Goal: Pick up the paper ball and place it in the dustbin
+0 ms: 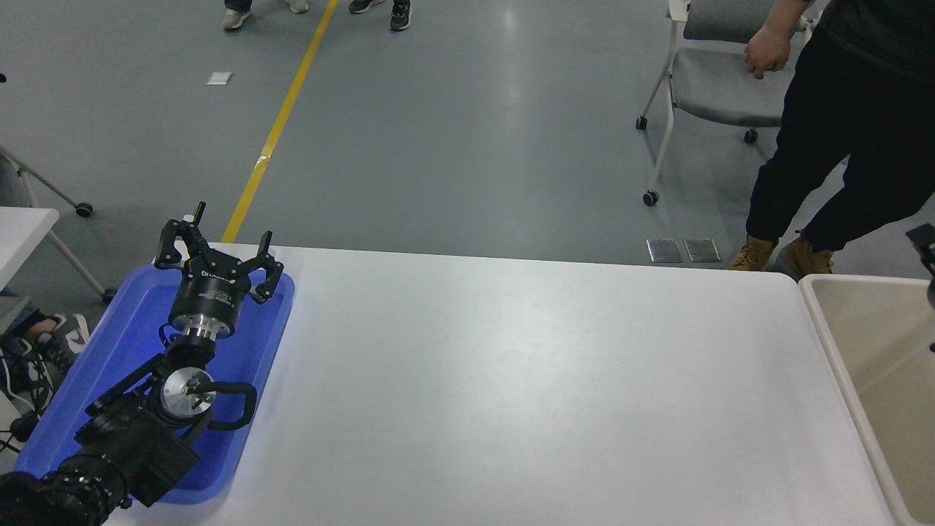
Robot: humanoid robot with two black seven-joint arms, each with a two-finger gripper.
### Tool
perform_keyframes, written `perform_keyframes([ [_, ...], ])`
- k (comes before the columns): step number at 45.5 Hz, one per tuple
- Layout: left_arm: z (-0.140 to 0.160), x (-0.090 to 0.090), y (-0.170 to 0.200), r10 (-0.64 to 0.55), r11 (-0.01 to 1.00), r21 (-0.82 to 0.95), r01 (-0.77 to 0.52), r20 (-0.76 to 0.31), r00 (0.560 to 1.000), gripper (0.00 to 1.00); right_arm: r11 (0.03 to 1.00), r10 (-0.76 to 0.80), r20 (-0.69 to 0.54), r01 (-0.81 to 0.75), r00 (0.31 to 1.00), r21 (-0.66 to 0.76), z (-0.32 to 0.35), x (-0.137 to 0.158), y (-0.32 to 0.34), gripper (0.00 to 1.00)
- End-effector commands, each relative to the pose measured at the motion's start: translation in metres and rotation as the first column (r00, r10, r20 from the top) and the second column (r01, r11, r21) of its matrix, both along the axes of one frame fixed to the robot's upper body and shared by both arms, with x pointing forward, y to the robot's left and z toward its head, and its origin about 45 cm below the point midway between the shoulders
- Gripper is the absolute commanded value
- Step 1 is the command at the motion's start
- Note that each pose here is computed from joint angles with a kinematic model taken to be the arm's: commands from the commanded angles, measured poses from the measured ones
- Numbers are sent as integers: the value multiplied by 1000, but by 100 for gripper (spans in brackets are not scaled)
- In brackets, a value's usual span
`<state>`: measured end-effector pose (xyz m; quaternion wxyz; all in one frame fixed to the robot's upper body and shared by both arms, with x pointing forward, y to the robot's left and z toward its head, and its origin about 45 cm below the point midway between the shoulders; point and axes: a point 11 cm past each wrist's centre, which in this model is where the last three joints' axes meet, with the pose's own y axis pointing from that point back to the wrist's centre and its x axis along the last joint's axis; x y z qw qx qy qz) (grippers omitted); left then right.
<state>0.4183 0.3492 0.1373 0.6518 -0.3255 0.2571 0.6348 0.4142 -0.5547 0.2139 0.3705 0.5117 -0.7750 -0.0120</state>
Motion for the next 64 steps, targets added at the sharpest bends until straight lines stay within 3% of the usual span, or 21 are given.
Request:
perform_keyframes([
  [1,0,0,0,0,1000,-1,0,1,1000,100,971,-50,254,-12,966,238,51,34,24,100],
  [15,0,0,0,0,1000,1,0,-2,1000,100,928,-36,417,-124,908,351,88,37,36,100],
  [25,0,0,0,0,1000,1,0,-2,1000,100,866,-14,666,-323,745,380,88,30,65,100],
  [35,0,0,0,1,1000,0,-1,-2,1000,100,815,0,622,-360,783,453,43,17,78,100],
  [56,0,0,0,1,1000,0,-1,-2,1000,100,640,-154,653,-428,742,637,-31,1,145,100],
  [64,0,0,0,1,1000,0,-1,-2,1000,100,610,-178,612,-401,771,683,-66,-16,163,100],
])
